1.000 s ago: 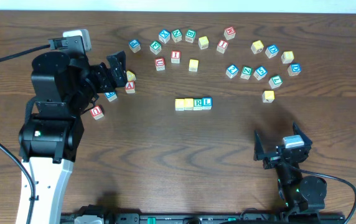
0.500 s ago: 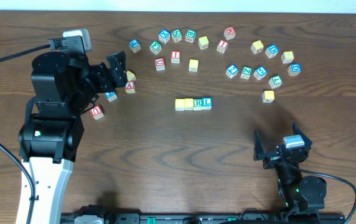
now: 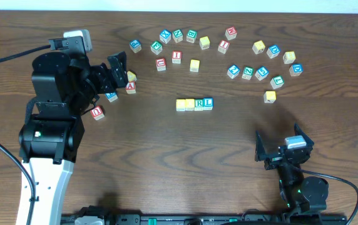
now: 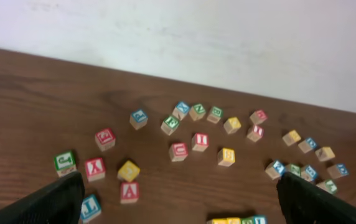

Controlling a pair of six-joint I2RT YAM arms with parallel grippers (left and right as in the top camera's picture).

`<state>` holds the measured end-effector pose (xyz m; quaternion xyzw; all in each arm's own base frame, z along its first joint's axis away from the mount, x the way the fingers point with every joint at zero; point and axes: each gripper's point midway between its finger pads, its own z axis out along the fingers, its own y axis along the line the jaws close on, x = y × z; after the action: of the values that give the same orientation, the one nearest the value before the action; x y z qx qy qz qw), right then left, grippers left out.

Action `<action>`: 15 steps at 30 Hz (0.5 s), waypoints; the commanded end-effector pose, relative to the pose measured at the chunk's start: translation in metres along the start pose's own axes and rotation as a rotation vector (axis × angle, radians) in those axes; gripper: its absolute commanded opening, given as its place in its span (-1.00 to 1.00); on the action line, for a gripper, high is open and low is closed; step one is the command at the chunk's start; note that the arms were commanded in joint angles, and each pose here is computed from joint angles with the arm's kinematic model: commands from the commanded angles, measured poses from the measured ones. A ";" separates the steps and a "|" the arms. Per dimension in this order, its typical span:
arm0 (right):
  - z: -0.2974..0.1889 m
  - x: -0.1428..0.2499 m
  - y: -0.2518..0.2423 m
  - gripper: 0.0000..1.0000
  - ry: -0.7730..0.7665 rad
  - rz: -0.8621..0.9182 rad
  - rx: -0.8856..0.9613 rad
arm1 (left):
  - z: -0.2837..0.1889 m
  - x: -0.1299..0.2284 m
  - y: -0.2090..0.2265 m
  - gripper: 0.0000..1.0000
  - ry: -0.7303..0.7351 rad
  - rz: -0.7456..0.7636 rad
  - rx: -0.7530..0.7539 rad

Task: Spell out CORL

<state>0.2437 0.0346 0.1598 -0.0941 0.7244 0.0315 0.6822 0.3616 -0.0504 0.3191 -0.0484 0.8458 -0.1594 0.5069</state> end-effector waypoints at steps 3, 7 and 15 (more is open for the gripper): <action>0.000 0.001 -0.001 0.98 -0.002 0.011 0.005 | 0.003 0.020 0.027 0.95 0.051 0.005 -0.127; 0.000 0.001 -0.001 0.99 -0.002 0.011 0.005 | -0.005 0.042 0.051 0.96 0.044 0.013 -0.237; 0.000 0.001 -0.001 0.98 -0.002 0.011 0.005 | -0.036 0.094 0.085 0.95 -0.061 0.061 -0.288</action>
<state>0.2437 0.0347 0.1598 -0.0942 0.7244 0.0317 0.6822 0.3081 0.0007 0.2371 -0.0983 0.8567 -0.0502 0.5039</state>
